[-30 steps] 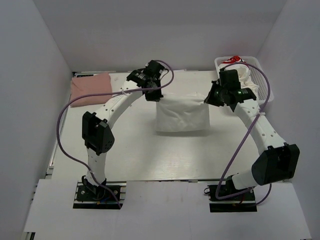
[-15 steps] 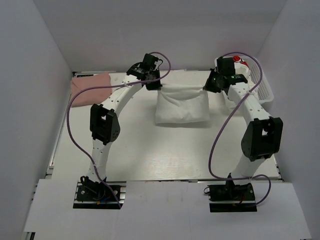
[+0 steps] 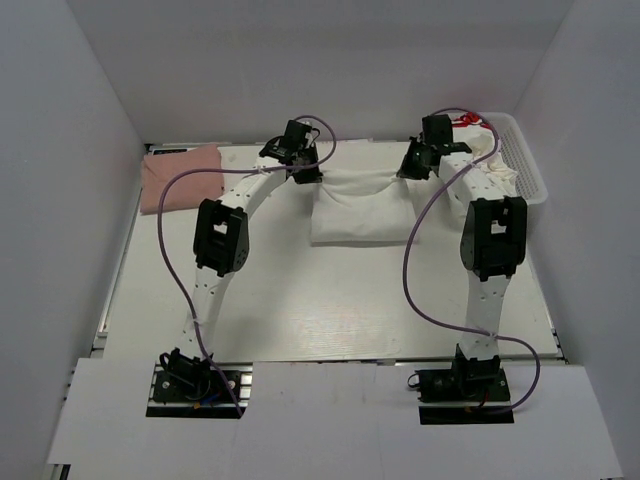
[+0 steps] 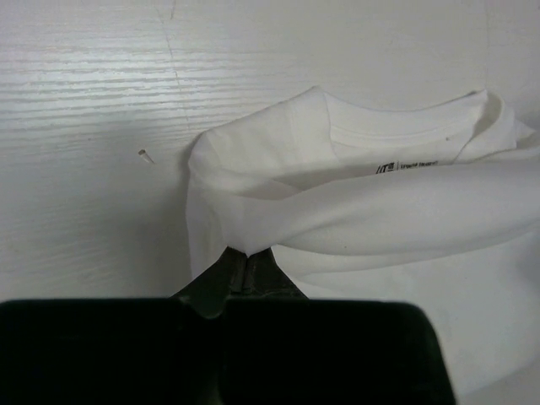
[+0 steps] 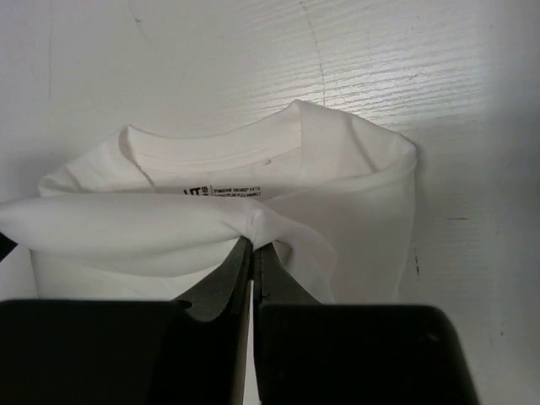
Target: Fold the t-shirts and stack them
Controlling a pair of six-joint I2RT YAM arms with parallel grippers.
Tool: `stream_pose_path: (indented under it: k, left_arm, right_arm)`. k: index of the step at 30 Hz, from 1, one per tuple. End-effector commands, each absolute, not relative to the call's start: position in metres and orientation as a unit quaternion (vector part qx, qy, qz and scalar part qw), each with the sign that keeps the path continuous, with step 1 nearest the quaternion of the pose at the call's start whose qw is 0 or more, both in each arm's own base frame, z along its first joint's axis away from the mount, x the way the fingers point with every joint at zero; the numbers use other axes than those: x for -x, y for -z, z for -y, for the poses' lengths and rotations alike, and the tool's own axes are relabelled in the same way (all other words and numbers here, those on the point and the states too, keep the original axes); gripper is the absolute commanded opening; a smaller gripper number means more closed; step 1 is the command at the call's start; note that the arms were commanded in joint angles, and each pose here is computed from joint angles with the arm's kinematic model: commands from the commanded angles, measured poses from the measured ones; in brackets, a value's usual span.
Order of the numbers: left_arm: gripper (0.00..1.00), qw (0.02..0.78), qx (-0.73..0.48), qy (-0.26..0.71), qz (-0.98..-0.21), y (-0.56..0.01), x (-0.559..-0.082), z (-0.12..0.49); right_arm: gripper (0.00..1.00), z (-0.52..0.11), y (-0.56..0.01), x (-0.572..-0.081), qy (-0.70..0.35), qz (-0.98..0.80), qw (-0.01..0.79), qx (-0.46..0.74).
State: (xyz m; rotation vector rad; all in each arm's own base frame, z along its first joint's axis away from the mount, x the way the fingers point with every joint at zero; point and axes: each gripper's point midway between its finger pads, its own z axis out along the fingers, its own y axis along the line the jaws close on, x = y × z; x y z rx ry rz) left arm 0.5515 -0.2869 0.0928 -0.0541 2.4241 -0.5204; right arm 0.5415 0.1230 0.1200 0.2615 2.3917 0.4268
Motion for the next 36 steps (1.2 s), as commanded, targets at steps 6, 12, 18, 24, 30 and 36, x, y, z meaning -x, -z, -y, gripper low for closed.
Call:
stream_pose_path:
  k: [6,12,18,24,30,36]
  left_arm:
    - [0.13,0.35,0.023,0.24,-0.905,-0.103,-0.574,0.293]
    - [0.97,0.372,0.008,0.265,-0.89,-0.125,-0.581,0.302]
    - [1.0,0.405,-0.014,0.281,-0.87,-0.185,-0.568,0.299]
    - [1.0,0.354,-0.067,0.344,-0.867,-0.192,-0.507,0.33]
    - [1.0,0.255,-0.076,0.373,-0.889,-0.123,-0.465,0.353]
    - [1.0,0.188,-0.052,0.339,-0.92,-0.064,-0.446,0.342]
  right_arm:
    - [0.03,-0.118,-0.128,-0.572,-0.188,-0.9,0.373,-0.125]
    - [0.28,-0.114,-0.128,-0.572,-0.179,-0.901,0.368,-0.143]
    - [0.65,-0.108,-0.169,-0.561,-0.169,-0.89,0.397,-0.145]
    - [0.9,-0.16,-0.207,-0.507,-0.302,-0.865,0.393,-0.073]
    - [0.9,-0.201,-0.173,-0.439,-0.454,-0.826,0.33,-0.059]
    - [0.9,-0.19,-0.077,-0.402,-0.435,-0.862,0.221,-0.136]
